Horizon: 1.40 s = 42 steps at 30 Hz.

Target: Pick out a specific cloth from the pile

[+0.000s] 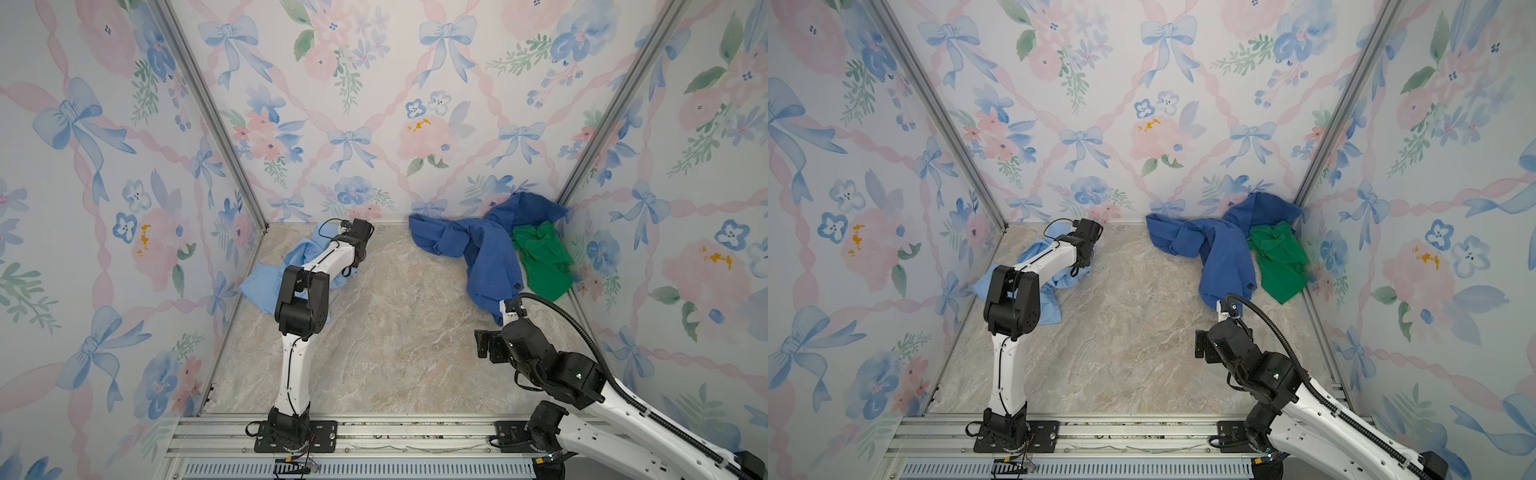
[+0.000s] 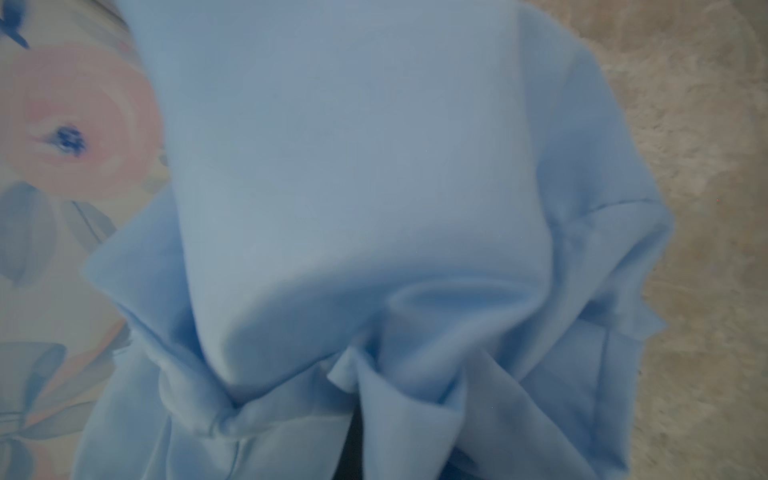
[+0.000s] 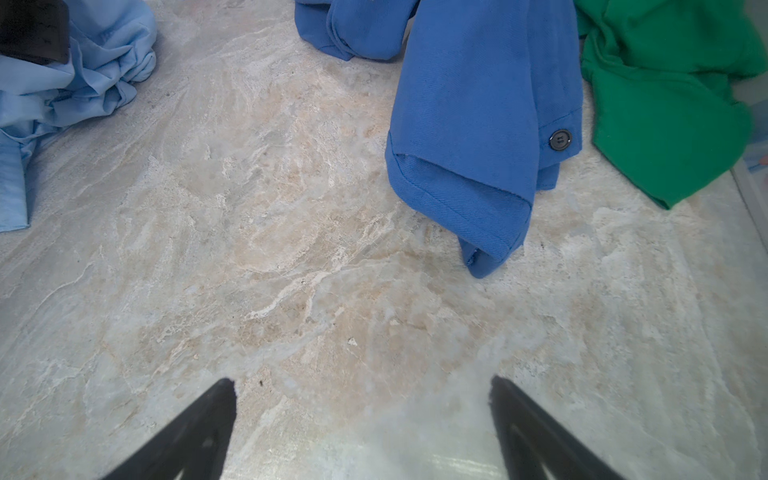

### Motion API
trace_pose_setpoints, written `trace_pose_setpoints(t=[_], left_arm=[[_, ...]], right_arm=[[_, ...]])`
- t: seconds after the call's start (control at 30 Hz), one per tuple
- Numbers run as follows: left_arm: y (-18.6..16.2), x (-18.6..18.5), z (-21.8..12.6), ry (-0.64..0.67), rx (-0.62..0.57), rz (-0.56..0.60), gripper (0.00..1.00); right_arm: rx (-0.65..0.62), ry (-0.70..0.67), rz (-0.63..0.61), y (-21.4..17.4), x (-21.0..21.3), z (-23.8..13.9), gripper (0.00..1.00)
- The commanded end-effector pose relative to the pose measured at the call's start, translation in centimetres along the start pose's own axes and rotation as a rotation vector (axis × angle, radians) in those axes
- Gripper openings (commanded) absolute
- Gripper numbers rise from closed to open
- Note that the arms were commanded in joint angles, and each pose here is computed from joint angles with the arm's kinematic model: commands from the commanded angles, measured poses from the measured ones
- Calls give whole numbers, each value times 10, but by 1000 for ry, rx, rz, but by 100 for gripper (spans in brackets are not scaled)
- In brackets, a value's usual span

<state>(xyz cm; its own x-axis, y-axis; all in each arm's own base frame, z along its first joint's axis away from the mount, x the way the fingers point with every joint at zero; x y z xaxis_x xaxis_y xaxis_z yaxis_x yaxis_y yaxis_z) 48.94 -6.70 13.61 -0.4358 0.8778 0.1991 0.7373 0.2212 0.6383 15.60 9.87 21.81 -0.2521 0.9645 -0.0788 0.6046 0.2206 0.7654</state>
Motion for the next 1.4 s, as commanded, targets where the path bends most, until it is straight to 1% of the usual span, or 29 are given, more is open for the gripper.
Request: trace_pose_setpoints(t=[0.0,0.1,0.17,0.2,0.3,0.33,0.4,0.47,0.53,0.63,0.7,0.83,0.9,0.93,0.97,1.0,1.07,1.1,1.17,1.2,1.3,1.37], left_arm=[[-9,21,-9,-255,168,-260,0],[-15,38,-22,-351,174,-352,0],[-22,47,-17,-402,229,-433,0],[-26,48,-12,-416,255,-453,0],[-33,43,13,-431,325,-443,0],[-35,40,20,-425,336,-436,4],[-34,38,26,-401,324,-428,22],[-25,43,20,-368,269,-420,43],[-14,49,8,-345,204,-394,55],[2,70,-16,-287,95,-388,73],[7,83,-33,-261,41,-385,81],[13,103,-63,-247,-34,-398,87],[8,114,-73,-229,-54,-419,87],[-1,124,-76,-189,-57,-453,87],[-12,138,-77,-147,-41,-516,87],[-24,151,-74,-122,-14,-585,87],[-58,177,-58,-99,83,-751,87],[-68,186,-49,-94,118,-798,87],[-90,201,-30,-66,193,-849,86],[-95,205,-25,-62,213,-859,86],[-107,217,-14,-14,231,-881,86],[-117,225,-2,17,276,-907,86]], right_arm=[[13,-17,-12,-4,-3,4,97],[16,-9,-14,-3,-1,7,97],[16,0,-12,-4,1,10,97],[16,5,-10,-4,2,11,97],[22,20,-6,-4,5,13,97],[24,21,-8,-4,5,13,97],[26,21,-10,-3,4,11,97],[24,13,-11,-4,1,7,97],[16,2,-7,-6,-2,4,97],[3,-8,2,-10,-7,3,97],[1,-10,8,-11,-8,3,97],[6,0,9,-10,-7,7,97],[7,10,7,-8,-5,8,97],[10,18,6,-8,-3,10,97],[13,25,4,-8,-2,11,97],[13,32,4,-8,0,12,97],[17,52,1,-7,3,15,97],[19,60,-2,-6,5,16,97],[25,81,-6,-5,9,18,97],[27,90,-9,-4,10,18,97],[24,104,-18,-3,14,18,97],[23,105,-13,-4,16,20,97]])
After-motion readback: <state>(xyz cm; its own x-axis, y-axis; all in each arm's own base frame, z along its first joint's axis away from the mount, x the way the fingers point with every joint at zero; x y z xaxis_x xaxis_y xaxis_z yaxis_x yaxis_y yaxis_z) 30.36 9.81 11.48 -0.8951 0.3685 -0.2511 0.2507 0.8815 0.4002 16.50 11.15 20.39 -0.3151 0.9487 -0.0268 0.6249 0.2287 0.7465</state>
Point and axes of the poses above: each gripper's point midway between its finger pads, its own z axis out along the fingers, its own x axis along the line the jaws close on, y = z × x, the point moved 7 cm from there along -z, back along the fingers, and after that the axes turned 13 degrees about -z, right-handed, at the moved point
